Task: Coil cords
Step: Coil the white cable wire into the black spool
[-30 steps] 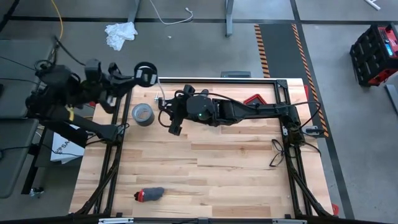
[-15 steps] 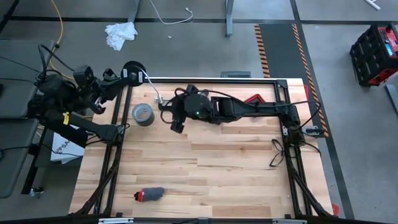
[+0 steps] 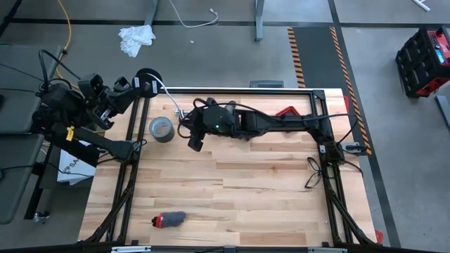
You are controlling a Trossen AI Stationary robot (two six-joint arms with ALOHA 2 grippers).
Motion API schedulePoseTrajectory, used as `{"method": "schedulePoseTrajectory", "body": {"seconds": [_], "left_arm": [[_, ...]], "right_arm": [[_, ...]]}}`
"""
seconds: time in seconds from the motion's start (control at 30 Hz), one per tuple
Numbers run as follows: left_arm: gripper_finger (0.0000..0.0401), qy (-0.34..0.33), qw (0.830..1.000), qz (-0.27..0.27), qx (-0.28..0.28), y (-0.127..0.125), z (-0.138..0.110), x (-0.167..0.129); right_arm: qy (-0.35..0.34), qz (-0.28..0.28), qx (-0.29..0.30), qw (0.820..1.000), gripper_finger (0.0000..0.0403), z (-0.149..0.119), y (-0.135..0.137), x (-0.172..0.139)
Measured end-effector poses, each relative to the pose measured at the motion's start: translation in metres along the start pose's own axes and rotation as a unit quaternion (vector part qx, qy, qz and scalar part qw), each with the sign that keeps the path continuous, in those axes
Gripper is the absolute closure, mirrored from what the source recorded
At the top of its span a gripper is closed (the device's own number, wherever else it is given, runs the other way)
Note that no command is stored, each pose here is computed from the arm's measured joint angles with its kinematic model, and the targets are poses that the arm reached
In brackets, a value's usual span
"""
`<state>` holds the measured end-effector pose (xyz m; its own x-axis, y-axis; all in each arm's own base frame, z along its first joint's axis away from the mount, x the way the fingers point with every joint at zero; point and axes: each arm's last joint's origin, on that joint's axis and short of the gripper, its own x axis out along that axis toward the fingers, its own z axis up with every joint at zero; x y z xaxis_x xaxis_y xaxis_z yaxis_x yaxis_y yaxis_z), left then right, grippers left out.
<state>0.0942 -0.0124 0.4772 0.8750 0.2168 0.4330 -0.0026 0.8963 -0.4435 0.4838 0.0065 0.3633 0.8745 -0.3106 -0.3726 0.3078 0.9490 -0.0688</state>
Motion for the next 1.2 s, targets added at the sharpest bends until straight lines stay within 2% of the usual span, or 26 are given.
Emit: {"method": "schedulePoseTrajectory", "body": {"seconds": [0.2,0.4,0.8,0.97,1.03,1.13,1.2], "left_arm": [[0.0401,0.000,1.000,-0.002,-0.002,0.000,0.000,0.000],[0.0401,0.000,1.000,0.000,-0.013,0.000,0.000,0.001],[0.0401,-0.009,1.000,0.009,-0.016,0.000,0.000,0.002],[0.0401,-0.011,1.000,0.012,-0.016,0.000,0.000,0.003],[0.0401,-0.010,1.000,0.013,-0.016,-0.001,-0.001,0.004],[0.0401,-0.006,1.000,0.016,-0.017,-0.001,-0.003,0.006],[0.0401,-0.004,0.999,0.025,-0.019,-0.001,-0.006,0.008]], "right_arm": [[-0.015,0.002,0.001,1.000,0.0268,0.003,0.001,0.000],[-0.034,-0.003,-0.029,0.999,0.0268,0.005,0.002,0.003],[-0.031,-0.009,-0.078,0.996,0.0275,0.004,0.006,0.001],[-0.031,-0.010,-0.096,0.995,0.0299,0.004,0.006,0.001],[-0.030,-0.010,-0.091,0.995,0.0326,0.004,0.006,0.001],[-0.034,-0.002,-0.065,0.997,0.0388,0.005,0.008,-0.002],[-0.044,0.002,-0.046,0.998,0.0393,0.009,0.013,-0.007]]}}
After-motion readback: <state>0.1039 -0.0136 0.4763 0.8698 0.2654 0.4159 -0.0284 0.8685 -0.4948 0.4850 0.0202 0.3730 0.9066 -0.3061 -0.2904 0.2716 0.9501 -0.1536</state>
